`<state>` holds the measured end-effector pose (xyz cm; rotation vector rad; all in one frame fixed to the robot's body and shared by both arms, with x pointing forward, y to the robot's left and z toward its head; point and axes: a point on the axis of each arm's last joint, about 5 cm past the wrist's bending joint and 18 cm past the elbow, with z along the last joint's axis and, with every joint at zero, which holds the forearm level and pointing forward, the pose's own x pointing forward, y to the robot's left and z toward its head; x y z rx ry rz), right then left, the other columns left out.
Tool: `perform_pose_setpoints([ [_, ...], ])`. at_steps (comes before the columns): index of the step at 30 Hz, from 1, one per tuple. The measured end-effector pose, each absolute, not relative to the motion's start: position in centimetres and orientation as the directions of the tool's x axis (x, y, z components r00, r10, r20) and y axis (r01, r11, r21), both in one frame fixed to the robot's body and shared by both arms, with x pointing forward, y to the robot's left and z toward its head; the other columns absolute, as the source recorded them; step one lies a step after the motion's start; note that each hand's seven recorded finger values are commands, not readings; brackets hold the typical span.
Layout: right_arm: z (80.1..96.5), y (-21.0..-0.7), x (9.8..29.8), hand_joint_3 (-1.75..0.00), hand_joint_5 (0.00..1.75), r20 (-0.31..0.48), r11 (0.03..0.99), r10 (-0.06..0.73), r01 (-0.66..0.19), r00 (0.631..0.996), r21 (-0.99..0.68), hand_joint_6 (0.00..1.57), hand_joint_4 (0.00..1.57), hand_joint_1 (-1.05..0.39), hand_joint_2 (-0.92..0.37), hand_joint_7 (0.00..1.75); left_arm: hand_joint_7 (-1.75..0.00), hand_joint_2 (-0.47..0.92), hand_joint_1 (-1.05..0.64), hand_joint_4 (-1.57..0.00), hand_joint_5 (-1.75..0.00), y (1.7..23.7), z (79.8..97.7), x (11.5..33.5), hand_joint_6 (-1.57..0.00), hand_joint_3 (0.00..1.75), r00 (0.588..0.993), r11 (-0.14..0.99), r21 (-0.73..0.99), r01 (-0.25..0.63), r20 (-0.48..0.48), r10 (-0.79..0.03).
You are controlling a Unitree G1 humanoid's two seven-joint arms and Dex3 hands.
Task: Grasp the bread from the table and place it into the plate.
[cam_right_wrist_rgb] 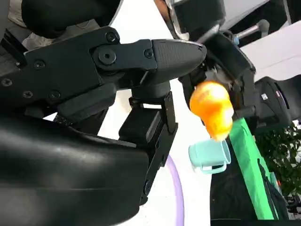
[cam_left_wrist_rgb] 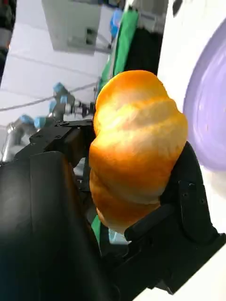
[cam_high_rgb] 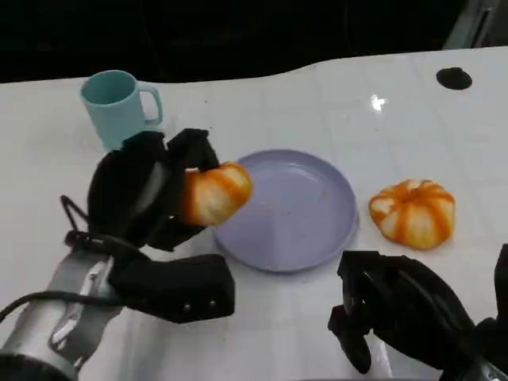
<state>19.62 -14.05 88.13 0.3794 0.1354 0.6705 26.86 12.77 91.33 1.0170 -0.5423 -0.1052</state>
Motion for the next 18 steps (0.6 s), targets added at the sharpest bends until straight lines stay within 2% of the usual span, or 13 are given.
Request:
perform_pose_setpoints([
  [7, 88.0, -14.1, 19.4, -0.37, 1.58, -0.002, 0.718, 0.629, -0.580, 0.778, 0.386, 1.09, 1.28, -0.92, -0.92, 1.53, -1.75, 0.36, -0.16, -0.90, -1.75, 10.8, 91.5, 28.3, -0.71, 1.26, 0.848, 0.518, 0.854, -0.050, 0.310, -0.430],
  [9, 88.2, -14.1, 19.3, -0.37, 1.58, 0.004, 0.718, 0.628, -0.582, 0.778, 0.382, 1.09, 1.28, -0.92, -0.92, 1.52, -1.67, 0.40, -0.16, -0.88, -1.75, 10.3, 91.4, 28.7, -0.74, 1.16, 0.850, 0.506, 0.863, -0.008, 0.272, -0.452],
  [10, 88.2, -14.1, 19.2, -0.37, 1.58, 0.005, 0.718, 0.628, -0.582, 0.778, 0.382, 1.09, 1.28, -0.92, -0.92, 1.52, -1.67, 0.42, -0.16, -0.87, -1.75, 10.1, 91.4, 28.9, -0.74, 1.15, 0.851, 0.500, 0.866, 0.008, 0.257, -0.459],
  [12, 88.2, -14.2, 19.1, -0.37, 1.58, 0.004, 0.719, 0.626, -0.580, 0.779, 0.382, 1.09, 1.29, -0.92, -0.92, 1.52, -1.56, 0.45, -0.16, -0.81, -1.75, 9.6, 91.4, 29.4, -0.74, 1.13, 0.849, 0.493, 0.870, 0.032, 0.236, -0.472],
  [13, 88.2, -14.2, 19.1, -0.37, 1.58, 0.003, 0.720, 0.626, -0.579, 0.780, 0.382, 1.09, 1.29, -0.92, -0.92, 1.53, -1.40, 0.50, -0.16, -0.75, -1.75, 9.5, 91.4, 29.6, -0.75, 1.05, 0.850, 0.492, 0.869, 0.044, 0.226, -0.475],
  [14, 88.2, -14.2, 19.1, -0.37, 1.58, 0.002, 0.721, 0.625, -0.578, 0.781, 0.382, 1.09, 1.29, -0.92, -0.92, 1.53, -1.02, 0.60, -0.18, -0.67, -1.60, 9.4, 91.5, 29.8, -0.74, 0.81, 0.853, 0.496, 0.866, 0.064, 0.211, -0.478],
  [15, 88.2, -14.2, 19.0, -0.37, 1.58, 0.001, 0.722, 0.624, -0.577, 0.781, 0.383, 1.09, 1.29, -0.92, -0.92, 1.53, -0.74, 0.67, -0.20, -0.61, -1.49, 9.3, 91.6, 30.0, -0.74, 0.65, 0.853, 0.493, 0.865, 0.093, 0.186, -0.488],
  [17, 88.2, -14.2, 18.9, -0.37, 1.58, -0.001, 0.721, 0.624, -0.576, 0.781, 0.384, 1.09, 1.29, -0.92, -0.92, 1.53, -0.31, 0.82, -0.26, -0.55, -1.17, 9.1, 91.9, 30.4, -0.74, 0.38, 0.847, 0.462, 0.874, 0.153, 0.125, -0.516],
  [18, 88.2, -14.2, 18.8, -0.38, 1.59, -0.001, 0.722, 0.624, -0.576, 0.781, 0.385, 1.09, 1.29, -0.92, -0.92, 1.53, -0.14, 0.88, -0.32, -0.50, -0.87, 9.1, 92.1, 30.7, -0.68, 0.26, 0.840, 0.438, 0.882, 0.176, 0.097, -0.533],
])
